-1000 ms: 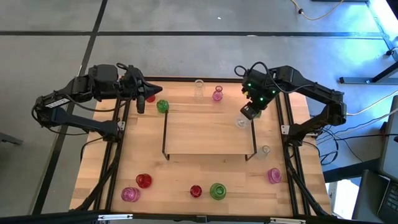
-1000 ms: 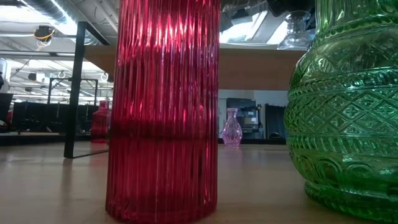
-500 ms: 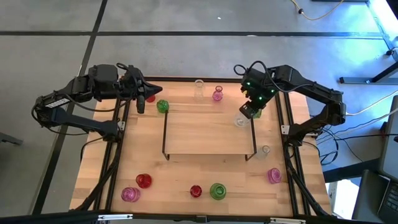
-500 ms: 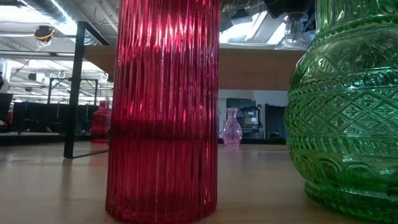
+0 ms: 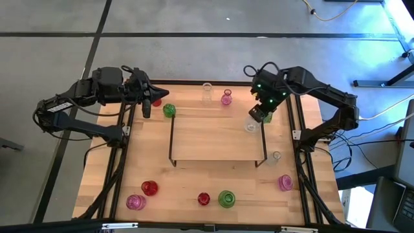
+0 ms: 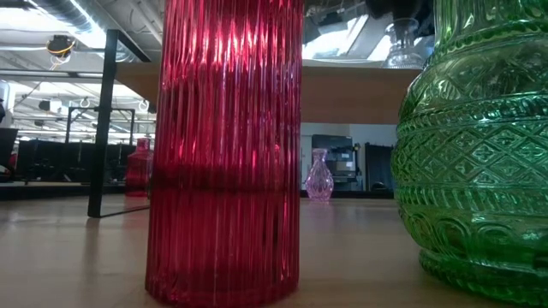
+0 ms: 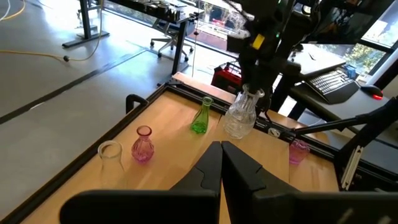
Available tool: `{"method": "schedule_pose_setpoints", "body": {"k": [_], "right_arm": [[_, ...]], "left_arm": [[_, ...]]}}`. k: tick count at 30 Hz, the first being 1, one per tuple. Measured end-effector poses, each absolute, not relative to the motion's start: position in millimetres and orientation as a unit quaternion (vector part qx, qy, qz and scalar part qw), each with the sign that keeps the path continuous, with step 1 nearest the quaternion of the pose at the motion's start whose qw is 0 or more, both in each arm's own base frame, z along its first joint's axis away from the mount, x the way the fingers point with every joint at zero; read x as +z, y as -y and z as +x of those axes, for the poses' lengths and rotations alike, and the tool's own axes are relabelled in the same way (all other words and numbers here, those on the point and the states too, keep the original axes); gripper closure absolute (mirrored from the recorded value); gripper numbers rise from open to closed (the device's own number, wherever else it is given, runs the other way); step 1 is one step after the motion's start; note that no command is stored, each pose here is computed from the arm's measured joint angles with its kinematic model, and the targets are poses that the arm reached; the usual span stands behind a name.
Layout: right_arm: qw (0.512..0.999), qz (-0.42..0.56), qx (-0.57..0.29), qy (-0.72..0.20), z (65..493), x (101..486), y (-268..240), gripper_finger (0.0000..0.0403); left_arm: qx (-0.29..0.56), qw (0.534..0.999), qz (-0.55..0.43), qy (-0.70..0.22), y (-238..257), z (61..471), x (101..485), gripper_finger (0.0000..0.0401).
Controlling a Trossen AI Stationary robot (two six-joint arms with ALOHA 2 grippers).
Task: Sort vases onto shelf
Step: Put the top right transparent vase on the shelf, then put the top right green vase on the shelf
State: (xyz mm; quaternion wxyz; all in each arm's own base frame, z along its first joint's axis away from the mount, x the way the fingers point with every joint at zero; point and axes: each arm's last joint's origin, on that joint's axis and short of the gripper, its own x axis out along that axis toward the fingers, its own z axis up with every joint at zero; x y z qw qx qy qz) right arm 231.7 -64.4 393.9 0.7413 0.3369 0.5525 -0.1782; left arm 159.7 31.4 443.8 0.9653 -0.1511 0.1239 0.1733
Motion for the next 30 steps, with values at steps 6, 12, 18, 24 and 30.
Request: {"method": "schedule_pose_setpoints", "body": {"k": [6,12,18,24,30], "right_arm": [[0.754,0.334,-0.179,-0.537,227.1,408.9,63.3,0.0309],[0.751,0.338,-0.179,-0.538,225.7,410.4,62.7,0.0308],[0.753,0.334,-0.191,-0.534,224.0,411.5,63.0,0.0308],[0.776,0.318,-0.214,-0.501,216.5,428.5,62.6,0.0308],[0.807,0.342,-0.200,-0.438,201.6,461.2,54.5,0.0308]], "left_arm": [[0.173,0.965,-0.151,-0.124,-31.5,159.7,443.8,0.0401],[0.173,0.965,-0.151,-0.124,-31.5,159.7,443.9,0.0401],[0.173,0.965,-0.151,-0.124,-31.5,159.7,443.8,0.0401],[0.173,0.965,-0.150,-0.124,-31.5,159.7,443.8,0.0401],[0.173,0.965,-0.150,-0.129,-31.9,162.5,442.6,0.0401]]}}
